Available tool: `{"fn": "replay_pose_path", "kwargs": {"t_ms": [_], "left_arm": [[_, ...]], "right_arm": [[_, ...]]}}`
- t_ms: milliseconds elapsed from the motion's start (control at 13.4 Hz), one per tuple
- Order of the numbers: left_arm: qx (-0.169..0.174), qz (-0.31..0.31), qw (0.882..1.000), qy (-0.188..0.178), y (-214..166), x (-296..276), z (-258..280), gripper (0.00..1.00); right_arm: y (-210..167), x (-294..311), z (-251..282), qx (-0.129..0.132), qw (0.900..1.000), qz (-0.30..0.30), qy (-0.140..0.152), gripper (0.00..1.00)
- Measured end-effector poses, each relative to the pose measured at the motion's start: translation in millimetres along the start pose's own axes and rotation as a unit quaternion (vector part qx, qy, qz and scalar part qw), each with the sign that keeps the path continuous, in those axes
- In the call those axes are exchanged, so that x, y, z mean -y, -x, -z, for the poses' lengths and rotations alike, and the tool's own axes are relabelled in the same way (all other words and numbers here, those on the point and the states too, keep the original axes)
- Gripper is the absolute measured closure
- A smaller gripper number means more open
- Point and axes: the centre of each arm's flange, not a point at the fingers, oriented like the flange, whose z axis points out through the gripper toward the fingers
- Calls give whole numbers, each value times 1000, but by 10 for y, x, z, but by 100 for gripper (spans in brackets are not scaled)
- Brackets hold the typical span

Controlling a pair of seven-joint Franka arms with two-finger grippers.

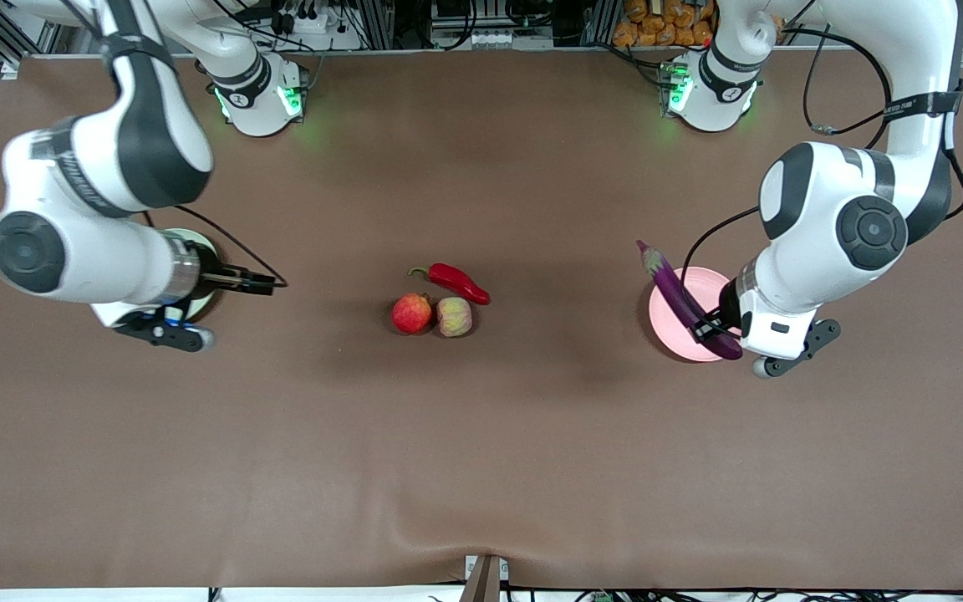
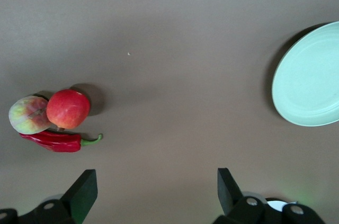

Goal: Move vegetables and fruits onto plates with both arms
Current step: 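Carry the eggplant to the pink plate while the right gripper reaches the apple, then lower the eggplant onto the pink plate while the right gripper grasps the apple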

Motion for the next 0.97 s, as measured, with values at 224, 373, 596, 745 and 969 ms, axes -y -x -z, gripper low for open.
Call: {"fn": "replay_pose_path", "kwargs": {"t_ms": [224,373,596,745,969], "left_arm": [[8,-103,994,-43,-118,256,-52,63],[15,-166,984,-65,-230,454,-136,63],[33,-250,959,-125,-346,624,-495,63],[50,-281,943,-169,-332,585,-852,63],[79,-303,929,-200,-219,515,-1325,63]], "right_arm": [[46,93,-46,-1,1000,-7,3,0],[42,95,-42,-3,1000,-7,1,0],[59,174,-106,-8,1000,-13,0,0],[105,278,-172,-11,1000,-21,1,0],[184,504,-283,-17,999,-36,-4,0]]}}
